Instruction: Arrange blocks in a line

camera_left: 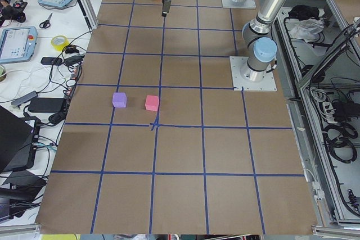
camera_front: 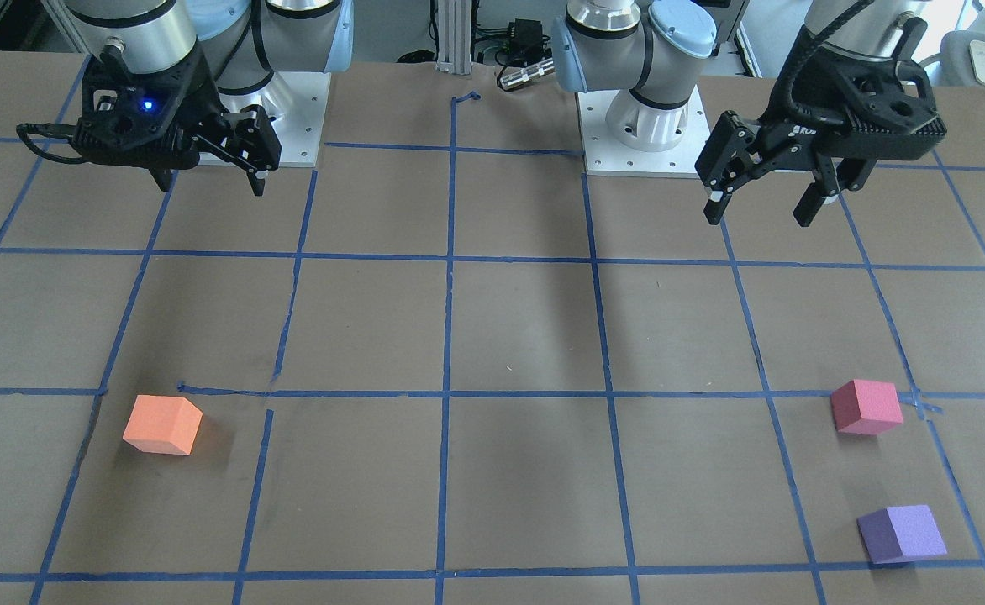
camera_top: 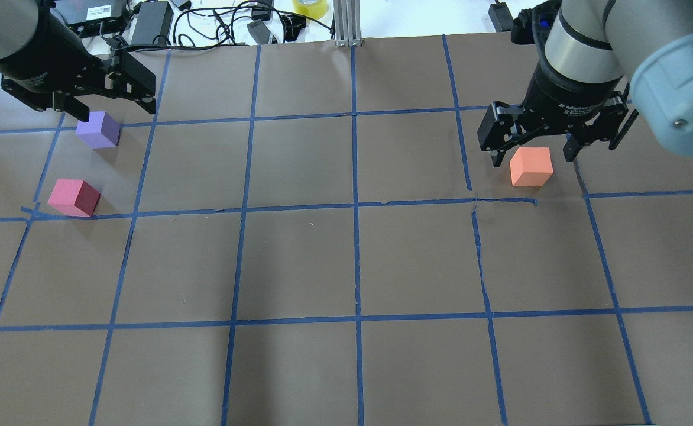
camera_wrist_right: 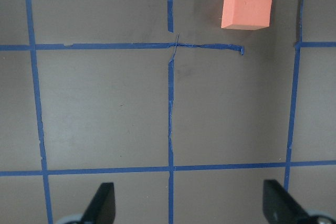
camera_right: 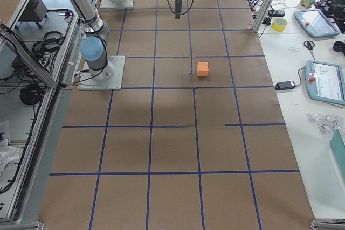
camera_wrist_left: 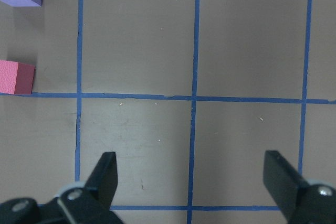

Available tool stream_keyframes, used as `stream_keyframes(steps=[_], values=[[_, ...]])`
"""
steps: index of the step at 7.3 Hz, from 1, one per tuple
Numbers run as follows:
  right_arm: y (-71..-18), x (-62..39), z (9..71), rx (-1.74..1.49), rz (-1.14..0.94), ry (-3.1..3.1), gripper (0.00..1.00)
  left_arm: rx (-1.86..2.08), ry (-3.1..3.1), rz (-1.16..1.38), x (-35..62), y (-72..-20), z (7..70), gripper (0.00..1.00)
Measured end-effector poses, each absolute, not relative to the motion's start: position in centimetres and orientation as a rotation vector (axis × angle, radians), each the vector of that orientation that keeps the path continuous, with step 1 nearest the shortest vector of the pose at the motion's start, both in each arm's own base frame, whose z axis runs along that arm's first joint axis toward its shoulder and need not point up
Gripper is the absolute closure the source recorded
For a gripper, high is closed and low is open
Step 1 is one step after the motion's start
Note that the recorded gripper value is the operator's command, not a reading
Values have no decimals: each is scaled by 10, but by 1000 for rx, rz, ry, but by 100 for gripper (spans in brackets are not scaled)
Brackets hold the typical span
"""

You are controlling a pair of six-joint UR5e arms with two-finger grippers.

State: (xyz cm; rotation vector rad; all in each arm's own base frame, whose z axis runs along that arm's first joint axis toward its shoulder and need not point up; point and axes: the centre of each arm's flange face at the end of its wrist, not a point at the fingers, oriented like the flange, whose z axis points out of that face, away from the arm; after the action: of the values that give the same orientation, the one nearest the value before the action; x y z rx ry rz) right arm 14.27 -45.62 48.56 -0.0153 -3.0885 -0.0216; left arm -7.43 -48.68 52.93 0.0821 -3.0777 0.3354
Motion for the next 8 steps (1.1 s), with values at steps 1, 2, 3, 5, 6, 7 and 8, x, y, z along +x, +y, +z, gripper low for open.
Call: stream_keyframes(steps=[1, 2, 3, 5, 6, 7, 8], values=[[-456, 142, 485, -30, -23, -3088, 0, 81, -3078, 334, -74, -487, 529, 0], [-457, 142, 484, -38, -27, -3088, 0, 81, -3078, 334, -74, -487, 529, 0], [-457, 143, 483, -40, -32, -3088, 0, 81, -3078, 333, -74, -487, 529, 0], [-458, 143, 481, -41, -36, -3087, 0, 81, -3077, 334, -74, -487, 529, 0], [-458, 143, 481, -42, -35, -3087, 0, 81, -3077, 335, -74, -487, 529, 0], [-458, 143, 481, -40, -34, -3088, 0, 81, -3077, 335, -74, -487, 529, 0], [-457, 144, 482, -40, -35, -3088, 0, 80, -3077, 335, -75, -487, 529, 0]])
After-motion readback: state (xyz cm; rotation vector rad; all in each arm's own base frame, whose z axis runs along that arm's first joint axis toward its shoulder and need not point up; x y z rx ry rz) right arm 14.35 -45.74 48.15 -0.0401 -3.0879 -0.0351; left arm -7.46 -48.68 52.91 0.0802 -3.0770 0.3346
